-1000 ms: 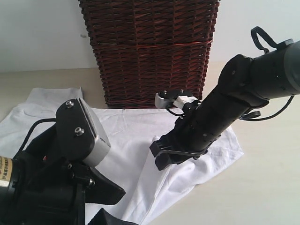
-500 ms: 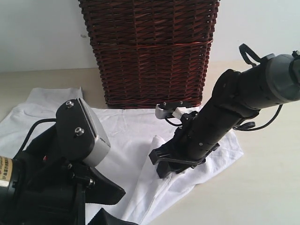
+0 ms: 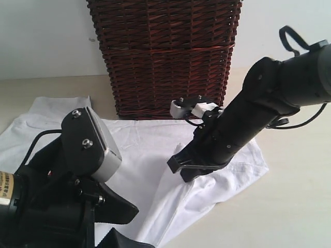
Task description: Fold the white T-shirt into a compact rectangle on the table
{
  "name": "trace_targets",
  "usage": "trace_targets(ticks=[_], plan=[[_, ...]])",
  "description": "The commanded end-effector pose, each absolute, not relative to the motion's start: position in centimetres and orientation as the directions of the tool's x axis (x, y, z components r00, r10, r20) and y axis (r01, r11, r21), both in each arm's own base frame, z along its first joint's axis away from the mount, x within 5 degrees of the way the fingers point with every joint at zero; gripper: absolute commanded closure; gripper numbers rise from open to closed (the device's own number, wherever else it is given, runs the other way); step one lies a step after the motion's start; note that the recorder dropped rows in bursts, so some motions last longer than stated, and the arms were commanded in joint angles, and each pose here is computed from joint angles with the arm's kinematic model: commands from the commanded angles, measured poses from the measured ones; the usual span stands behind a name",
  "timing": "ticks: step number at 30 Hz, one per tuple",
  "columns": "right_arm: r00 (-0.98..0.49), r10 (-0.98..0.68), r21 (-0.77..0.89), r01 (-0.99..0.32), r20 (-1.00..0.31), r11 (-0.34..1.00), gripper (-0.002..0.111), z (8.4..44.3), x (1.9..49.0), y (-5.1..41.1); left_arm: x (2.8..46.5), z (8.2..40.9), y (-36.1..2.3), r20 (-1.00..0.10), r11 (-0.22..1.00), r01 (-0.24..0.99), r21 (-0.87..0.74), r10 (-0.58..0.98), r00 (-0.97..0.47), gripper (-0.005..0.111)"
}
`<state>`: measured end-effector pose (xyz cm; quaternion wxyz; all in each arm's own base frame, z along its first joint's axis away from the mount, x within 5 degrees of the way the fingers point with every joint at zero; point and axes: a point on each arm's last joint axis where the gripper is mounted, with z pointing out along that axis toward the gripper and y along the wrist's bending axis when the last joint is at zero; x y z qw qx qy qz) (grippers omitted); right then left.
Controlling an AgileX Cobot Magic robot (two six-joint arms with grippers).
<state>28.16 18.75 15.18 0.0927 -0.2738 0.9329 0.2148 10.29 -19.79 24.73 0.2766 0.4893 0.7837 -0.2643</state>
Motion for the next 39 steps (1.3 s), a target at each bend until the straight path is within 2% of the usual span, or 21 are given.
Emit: trace_targets(ticks=[1,5,11,14,23,34,37,39], plan=[[-0.838,-0.506,0.291,-0.545,-0.202,0.786,0.108,18.1,26.5,17.3,10.4,24.8,-19.7,-0.701,0.387,0.912,-0.137,0.612,-0.365,0.053],[-0.849,-0.521,0.159,-0.529,-0.092,0.834,0.108,20.1,24.5,16.4,10.4,24.8,-19.7,-0.701,0.387,0.912,-0.137,0.612,-0.365,0.053],[-0.824,-0.565,0.043,-0.567,-0.042,0.823,0.108,23.5,20.4,17.1,10.3,24.8,-19.6,-0.694,0.383,0.913,-0.141,0.619,-0.367,0.053],[-0.841,-0.542,-0.001,-0.542,0.004,0.841,0.108,24.5,18.0,16.8,10.2,24.7,-19.6,-0.688,0.38,0.914,-0.145,0.625,-0.369,0.053],[-0.832,-0.541,-0.047,-0.549,0.121,0.834,0.108,22.1,12.0,16.8,10.1,24.6,-19.6,-0.676,0.374,0.915,-0.153,0.636,-0.373,0.053],[-0.773,-0.611,-0.008,-0.621,0.171,0.784,0.108,21.5,9.0,18.1,10.1,24.6,-19.6,-0.676,0.374,0.915,-0.153,0.636,-0.373,0.053],[-0.773,-0.608,-0.009,-0.619,0.182,0.785,0.1,21.2,9.0,18.2,10.1,24.6,-19.5,-0.674,0.373,0.915,-0.153,0.638,-0.372,0.053],[-0.766,-0.613,-0.013,-0.627,0.196,0.779,0.09,20.9,9.0,18.2,10.1,24.6,-19.5,-0.674,0.373,0.915,-0.153,0.638,-0.372,0.053]])
